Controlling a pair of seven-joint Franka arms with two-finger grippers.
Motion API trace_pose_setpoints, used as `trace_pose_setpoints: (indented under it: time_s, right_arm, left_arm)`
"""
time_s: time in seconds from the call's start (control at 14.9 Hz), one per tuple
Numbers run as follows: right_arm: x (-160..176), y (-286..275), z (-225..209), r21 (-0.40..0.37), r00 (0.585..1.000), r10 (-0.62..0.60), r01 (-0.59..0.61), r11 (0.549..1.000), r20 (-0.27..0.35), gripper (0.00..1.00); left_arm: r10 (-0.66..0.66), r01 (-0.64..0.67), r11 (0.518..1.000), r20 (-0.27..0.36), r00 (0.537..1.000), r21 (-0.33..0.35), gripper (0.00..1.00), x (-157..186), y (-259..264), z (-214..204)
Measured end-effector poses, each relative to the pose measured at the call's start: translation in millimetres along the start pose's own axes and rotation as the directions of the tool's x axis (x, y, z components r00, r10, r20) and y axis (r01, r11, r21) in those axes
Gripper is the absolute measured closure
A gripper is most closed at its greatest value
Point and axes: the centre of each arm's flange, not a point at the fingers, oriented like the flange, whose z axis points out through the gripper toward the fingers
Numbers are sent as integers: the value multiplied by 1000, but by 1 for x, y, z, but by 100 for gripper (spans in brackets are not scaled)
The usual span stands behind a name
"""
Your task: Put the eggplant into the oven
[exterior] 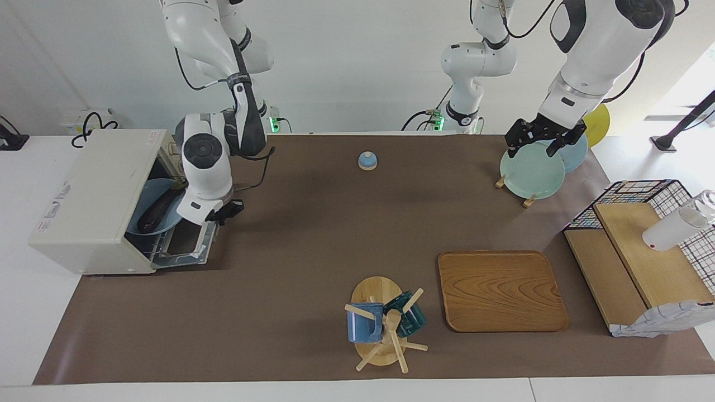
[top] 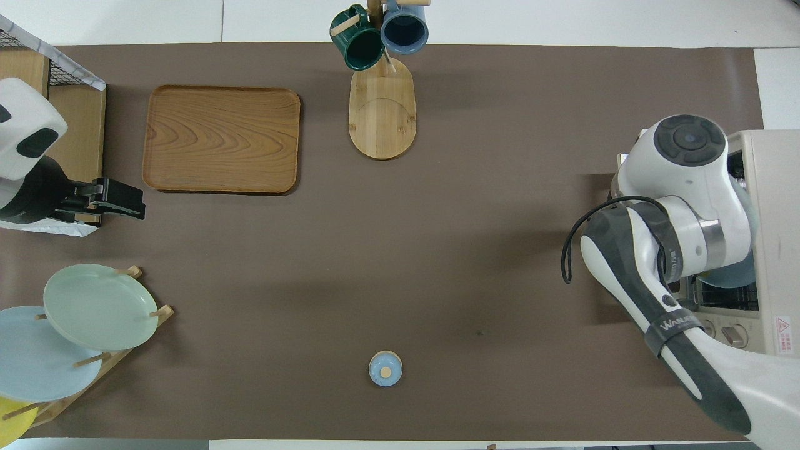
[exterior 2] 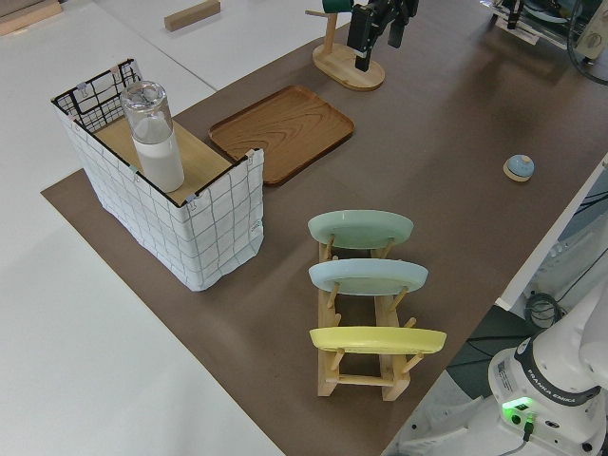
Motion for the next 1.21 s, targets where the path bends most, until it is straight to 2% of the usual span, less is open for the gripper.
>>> trace_pose_setpoints:
  time_s: [0.2,0.47,0.67,0.94,1.07,1.21]
  right_arm:
    - [-21,38,-31,5,1000,-8,8,1000,-2,99]
    - [-49,81,-48,10,1000,-5,5,1000,-11,99]
    - [-71,99,-51,30,999,8,-9,1000,32,99]
    - [-85,102,-82,58,999,32,-32,998,2,99]
    - [-85,99,-111,90,998,42,-38,995,-42,95]
    - [-82,95,-131,124,996,50,-40,991,-79,82]
  left_arm:
    - [0,0,1000,0,1000,0,0,0,0,0]
    - [0,0,1000,0,1000,0,0,0,0,0]
    - [0,0,1000,0,1000,0,0,0,0,0]
    - [0,0,1000,0,1000,0,0,0,0,0]
    - [0,0,1000,0,1000,0,0,0,0,0]
    - [0,0,1000,0,1000,0,0,0,0,0]
